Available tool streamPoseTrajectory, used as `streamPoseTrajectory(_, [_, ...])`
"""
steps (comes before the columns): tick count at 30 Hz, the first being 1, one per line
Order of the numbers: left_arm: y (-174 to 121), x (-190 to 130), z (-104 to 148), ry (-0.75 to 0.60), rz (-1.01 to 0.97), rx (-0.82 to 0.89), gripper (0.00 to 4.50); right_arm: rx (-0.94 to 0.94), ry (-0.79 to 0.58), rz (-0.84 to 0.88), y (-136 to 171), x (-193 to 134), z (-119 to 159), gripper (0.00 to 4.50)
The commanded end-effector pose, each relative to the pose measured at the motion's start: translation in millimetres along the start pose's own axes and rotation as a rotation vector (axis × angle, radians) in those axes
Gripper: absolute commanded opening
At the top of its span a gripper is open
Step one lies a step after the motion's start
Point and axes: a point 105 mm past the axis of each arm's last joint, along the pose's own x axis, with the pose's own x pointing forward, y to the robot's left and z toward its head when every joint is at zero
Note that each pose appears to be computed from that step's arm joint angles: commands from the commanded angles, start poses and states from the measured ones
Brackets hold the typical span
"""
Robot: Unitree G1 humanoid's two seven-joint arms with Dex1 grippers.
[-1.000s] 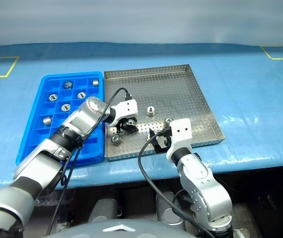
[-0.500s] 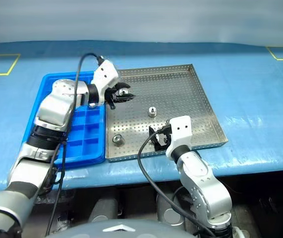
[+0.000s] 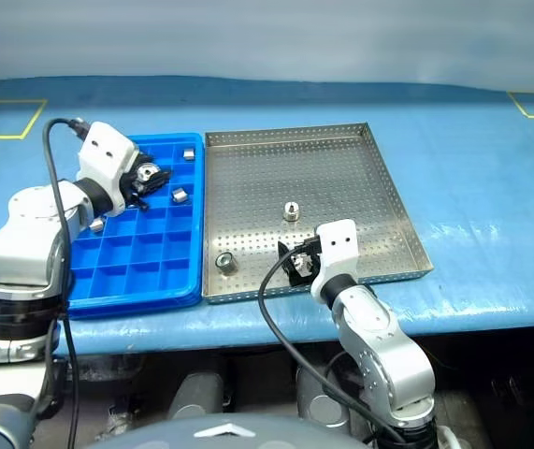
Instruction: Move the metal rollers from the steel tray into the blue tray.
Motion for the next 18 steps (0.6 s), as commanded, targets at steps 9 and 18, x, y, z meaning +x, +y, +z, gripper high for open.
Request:
streamPoseTrajectory(9, [10, -33, -49, 0.149, 0.170, -0.022, 1.73, -0.006, -0.019, 0.039, 5, 0, 6, 4.50])
streamPoseTrajectory(18, [-5, -38, -76, 0.212, 0.166, -0.106, 1.73, -0.001, -0.012, 0.037, 5, 0, 4, 4.50])
